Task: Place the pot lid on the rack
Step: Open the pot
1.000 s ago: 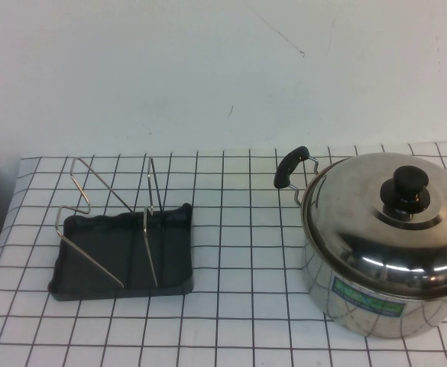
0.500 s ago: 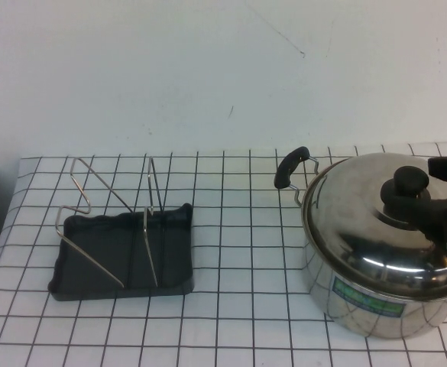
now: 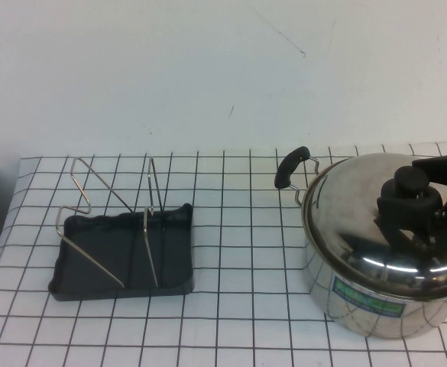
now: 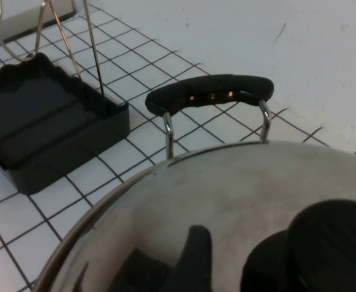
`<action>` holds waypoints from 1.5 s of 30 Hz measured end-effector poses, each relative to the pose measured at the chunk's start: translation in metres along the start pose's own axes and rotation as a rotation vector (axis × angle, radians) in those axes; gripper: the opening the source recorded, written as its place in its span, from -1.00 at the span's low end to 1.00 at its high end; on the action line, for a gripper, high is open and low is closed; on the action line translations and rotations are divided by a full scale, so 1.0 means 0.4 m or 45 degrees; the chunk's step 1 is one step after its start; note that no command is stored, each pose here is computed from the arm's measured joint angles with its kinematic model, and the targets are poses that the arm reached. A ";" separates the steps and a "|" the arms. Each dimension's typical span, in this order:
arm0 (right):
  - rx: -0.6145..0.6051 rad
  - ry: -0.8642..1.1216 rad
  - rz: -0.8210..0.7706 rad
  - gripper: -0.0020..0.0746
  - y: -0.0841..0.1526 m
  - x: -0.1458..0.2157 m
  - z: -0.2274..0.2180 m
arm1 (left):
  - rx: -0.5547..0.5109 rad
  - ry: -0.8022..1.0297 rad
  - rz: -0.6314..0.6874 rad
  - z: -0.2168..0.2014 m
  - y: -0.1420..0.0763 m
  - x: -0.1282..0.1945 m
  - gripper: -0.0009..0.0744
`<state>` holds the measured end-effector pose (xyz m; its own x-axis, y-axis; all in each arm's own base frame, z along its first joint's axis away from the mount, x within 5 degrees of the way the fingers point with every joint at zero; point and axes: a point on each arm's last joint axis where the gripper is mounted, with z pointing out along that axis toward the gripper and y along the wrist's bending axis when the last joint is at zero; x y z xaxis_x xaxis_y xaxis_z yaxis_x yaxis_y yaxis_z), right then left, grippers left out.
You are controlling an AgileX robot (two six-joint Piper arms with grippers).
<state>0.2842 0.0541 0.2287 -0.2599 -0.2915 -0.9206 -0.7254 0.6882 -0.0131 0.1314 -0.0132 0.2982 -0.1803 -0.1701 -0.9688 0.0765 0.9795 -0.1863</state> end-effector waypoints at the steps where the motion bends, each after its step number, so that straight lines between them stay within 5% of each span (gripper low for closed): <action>1: -0.001 0.001 0.001 0.86 -0.003 0.000 0.003 | -0.001 -0.002 0.000 0.000 0.000 0.000 -0.99; 5: -0.006 -0.023 -0.017 0.73 -0.013 -0.016 0.009 | 0.000 -0.002 -0.009 0.000 0.000 0.000 -0.98; 13: -0.011 -0.033 -0.035 -0.02 -0.014 -0.021 0.009 | 0.001 -0.003 -0.023 0.000 0.000 -0.001 -0.98; 21: -0.011 -0.035 -0.034 -0.01 -0.015 -0.023 0.009 | 0.000 -0.005 -0.023 0.000 0.000 -0.001 -0.98; 29: 0.011 -0.020 -0.020 0.43 -0.019 -0.020 0.009 | 0.000 -0.005 -0.023 0.000 0.000 -0.001 -0.98; 38: 0.007 -0.007 -0.011 0.02 -0.020 -0.013 0.016 | -0.001 -0.011 -0.052 0.000 0.000 -0.002 -0.98; 45: -0.015 -0.013 0.016 -0.05 -0.024 -0.004 0.027 | -0.001 -0.013 -0.060 0.000 0.000 -0.002 -0.98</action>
<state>0.2985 0.0553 0.2259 -0.2628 -0.2759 -0.9246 -0.7295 0.6839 0.0033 0.1315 -0.0129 0.2991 -0.1736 -0.2174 -0.9605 0.0670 0.9705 -0.2318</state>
